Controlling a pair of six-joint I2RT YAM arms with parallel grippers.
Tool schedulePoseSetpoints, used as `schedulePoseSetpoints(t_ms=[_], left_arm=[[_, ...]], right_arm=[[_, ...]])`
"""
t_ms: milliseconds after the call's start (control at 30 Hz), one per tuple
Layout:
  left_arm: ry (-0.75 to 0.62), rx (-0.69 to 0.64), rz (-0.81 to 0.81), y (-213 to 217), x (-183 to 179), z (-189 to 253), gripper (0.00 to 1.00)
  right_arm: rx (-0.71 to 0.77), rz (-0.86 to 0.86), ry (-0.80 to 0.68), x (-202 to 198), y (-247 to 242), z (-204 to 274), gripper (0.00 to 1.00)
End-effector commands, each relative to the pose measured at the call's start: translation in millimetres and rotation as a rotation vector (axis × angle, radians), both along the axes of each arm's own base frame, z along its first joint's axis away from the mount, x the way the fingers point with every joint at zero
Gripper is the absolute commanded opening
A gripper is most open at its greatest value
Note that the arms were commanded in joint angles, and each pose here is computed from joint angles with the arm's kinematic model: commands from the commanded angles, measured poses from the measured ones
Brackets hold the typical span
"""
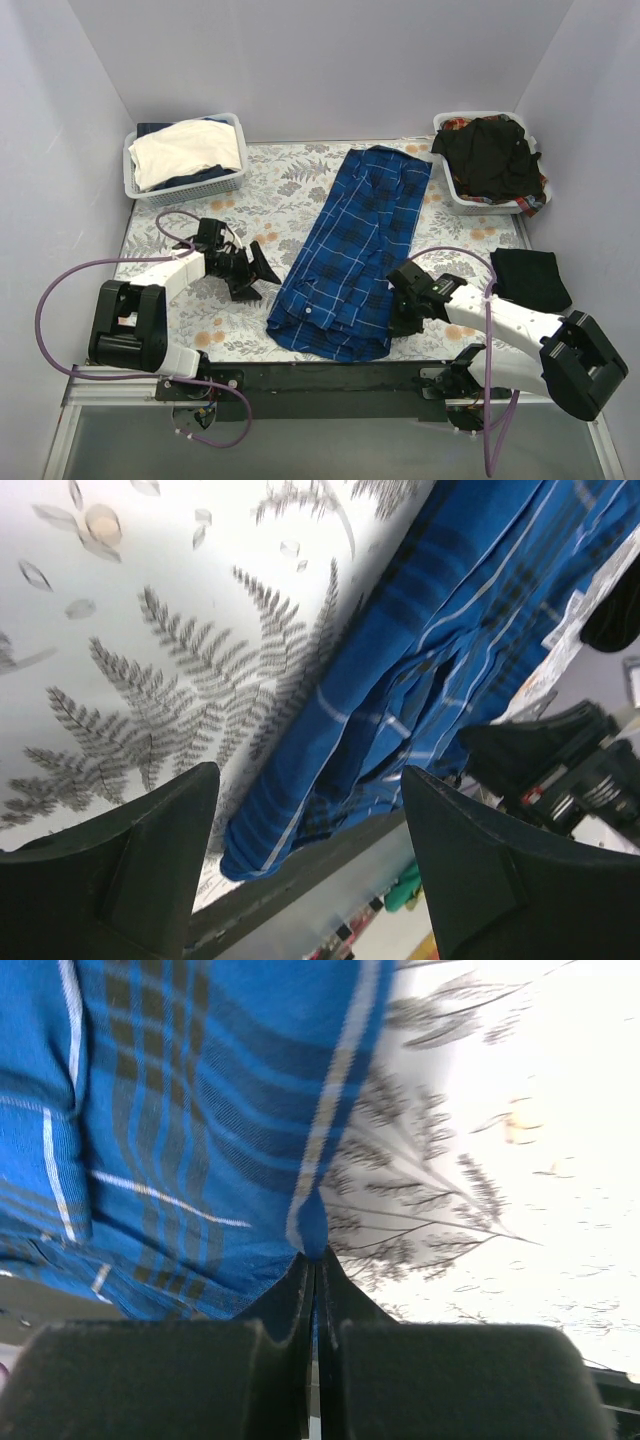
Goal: Fold and stack the long sleeve shirts
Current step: Fold the shirt
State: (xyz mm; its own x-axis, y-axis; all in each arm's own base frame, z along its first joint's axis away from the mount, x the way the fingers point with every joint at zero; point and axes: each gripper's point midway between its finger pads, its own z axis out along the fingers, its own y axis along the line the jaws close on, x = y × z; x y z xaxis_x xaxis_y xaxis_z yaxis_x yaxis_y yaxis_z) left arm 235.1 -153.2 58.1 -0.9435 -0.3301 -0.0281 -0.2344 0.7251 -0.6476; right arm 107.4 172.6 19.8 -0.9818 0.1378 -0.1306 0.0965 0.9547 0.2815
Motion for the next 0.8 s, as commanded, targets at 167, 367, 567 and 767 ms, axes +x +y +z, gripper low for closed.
schedulePoseSetpoints(t_ms=[167, 367, 567, 767], left_arm=[[0.051, -0.078, -0.097, -44.8, -31.0, 2.5, 0.73], [0.087, -0.042, -0.097, -62.4, -36.4, -15.1, 0.71], [0.131, -0.003, -0.123, -60.7, -50.2, -37.6, 0.55], [0.133, -0.007, -0.168, -73.2, -52.7, -41.7, 0.33]], right_arm=[[-0.012, -0.141, 0.056, -8.6, -30.1, -9.3, 0.01], [0.016, -0.192, 0.053, -7.8, -36.1, -6.2, 0.01], [0.038, -0.224, 0.026, -5.0, -40.7, 0.0, 0.01], [0.033, -0.186, 0.009, -7.8, -45.7, 2.5, 0.01]])
